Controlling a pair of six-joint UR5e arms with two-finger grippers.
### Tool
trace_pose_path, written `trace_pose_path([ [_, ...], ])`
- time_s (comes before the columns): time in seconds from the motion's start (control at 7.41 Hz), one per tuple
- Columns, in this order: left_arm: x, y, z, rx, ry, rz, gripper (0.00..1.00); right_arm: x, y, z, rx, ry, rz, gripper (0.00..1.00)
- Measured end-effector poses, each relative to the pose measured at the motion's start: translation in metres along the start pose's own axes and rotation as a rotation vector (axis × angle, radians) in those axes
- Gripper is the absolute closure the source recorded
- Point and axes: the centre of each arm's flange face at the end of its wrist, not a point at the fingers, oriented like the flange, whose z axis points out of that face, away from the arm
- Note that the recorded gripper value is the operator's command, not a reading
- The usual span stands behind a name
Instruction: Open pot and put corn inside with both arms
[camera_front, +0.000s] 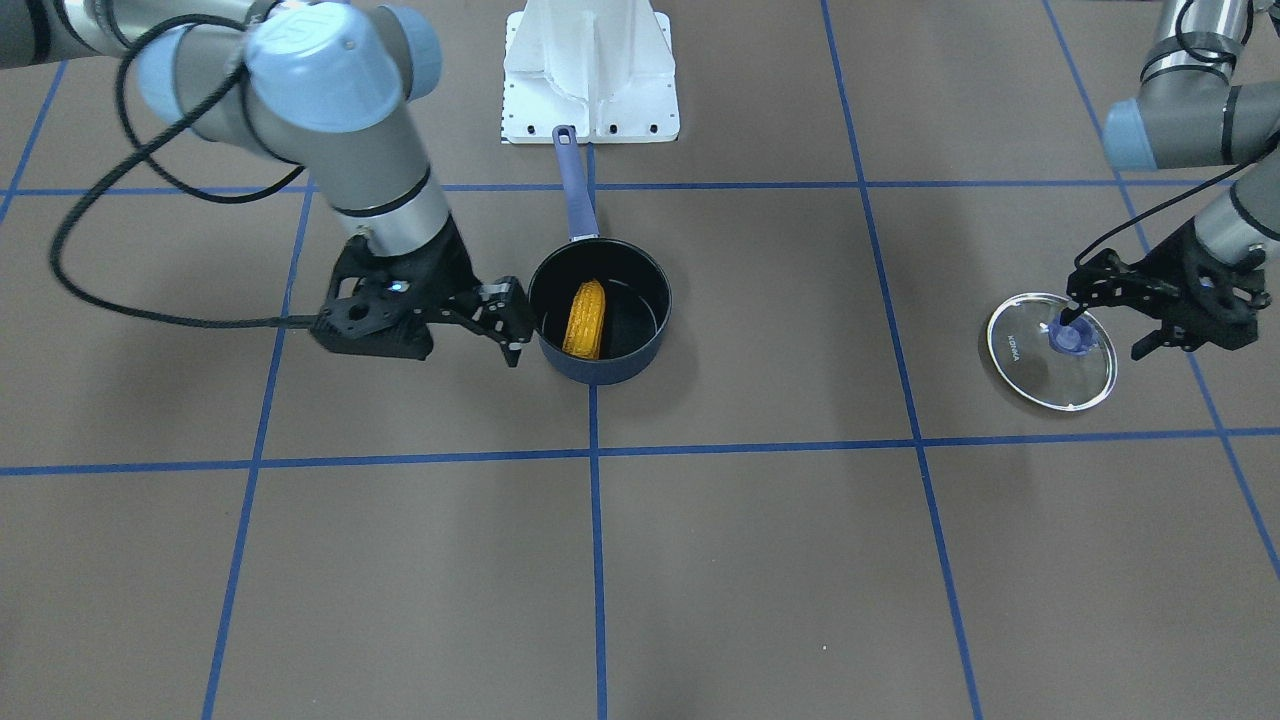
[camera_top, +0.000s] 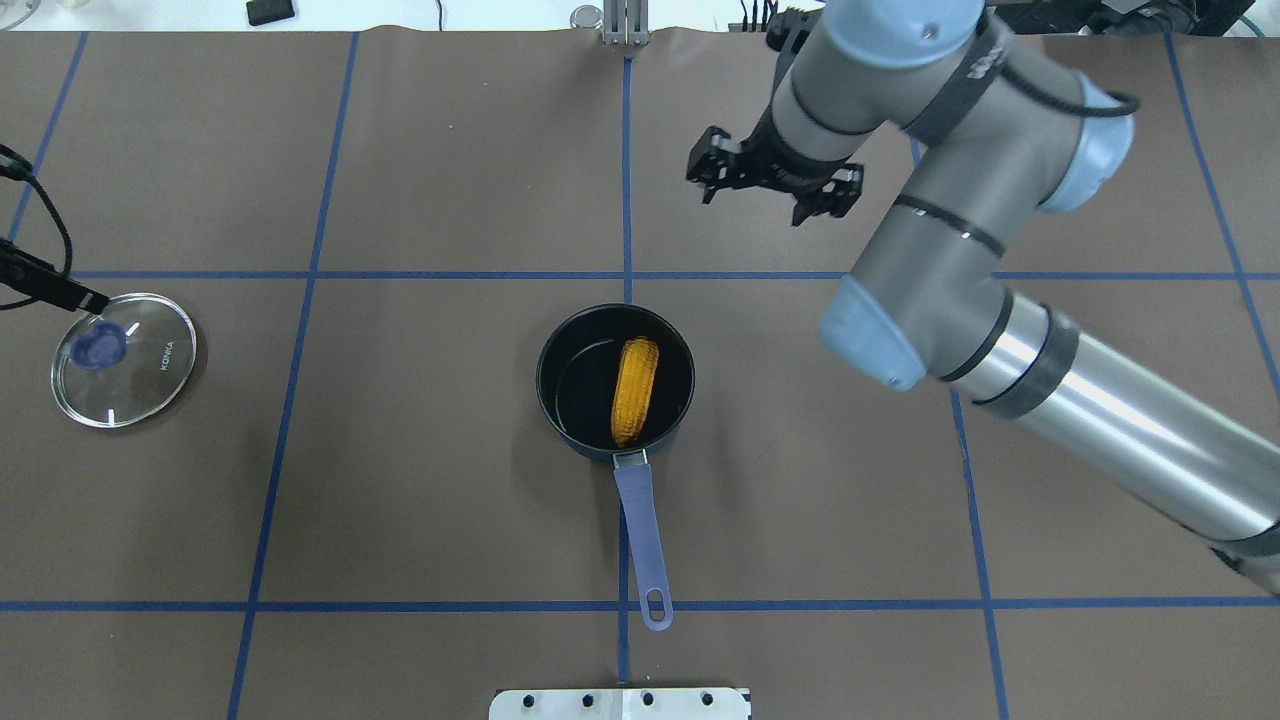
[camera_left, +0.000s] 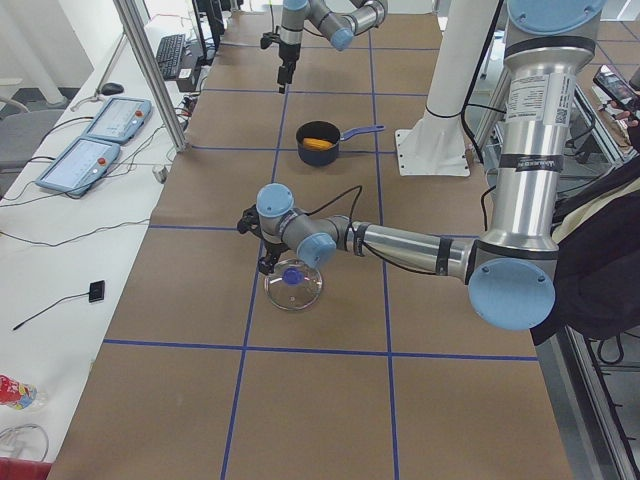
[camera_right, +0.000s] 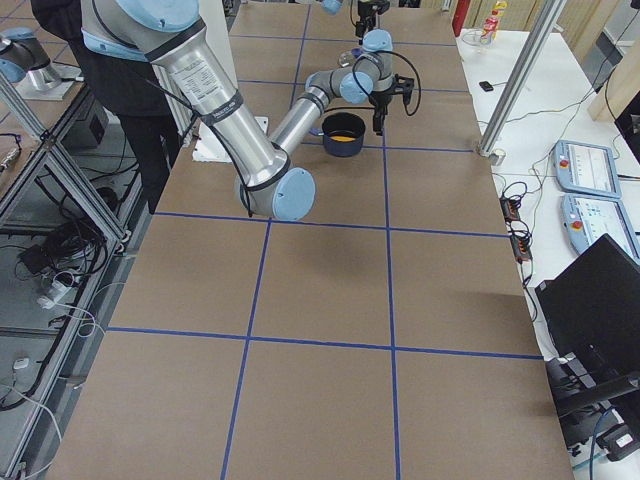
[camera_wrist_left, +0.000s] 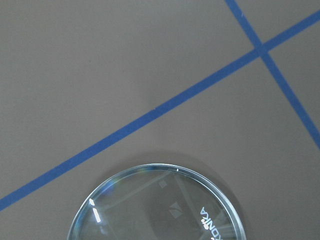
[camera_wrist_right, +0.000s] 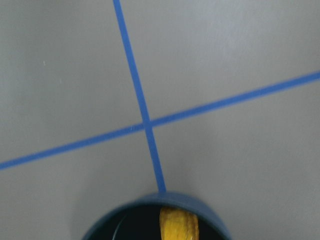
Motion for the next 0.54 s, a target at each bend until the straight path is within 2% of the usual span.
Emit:
trace_pose_path([
  [0.27, -0.044, 0.007, -0.041, 0.003, -0.020, 0.024, 0.03, 0.104, -0.071, -0.022, -0.001, 0.047, -0.121, 0.00],
  [0.54, -0.081, 0.014, -0.077, -0.015, -0.052, 0.054, 0.03, 0.209, -0.118, -0.050, -0.018, 0.064, -0.175, 0.00],
])
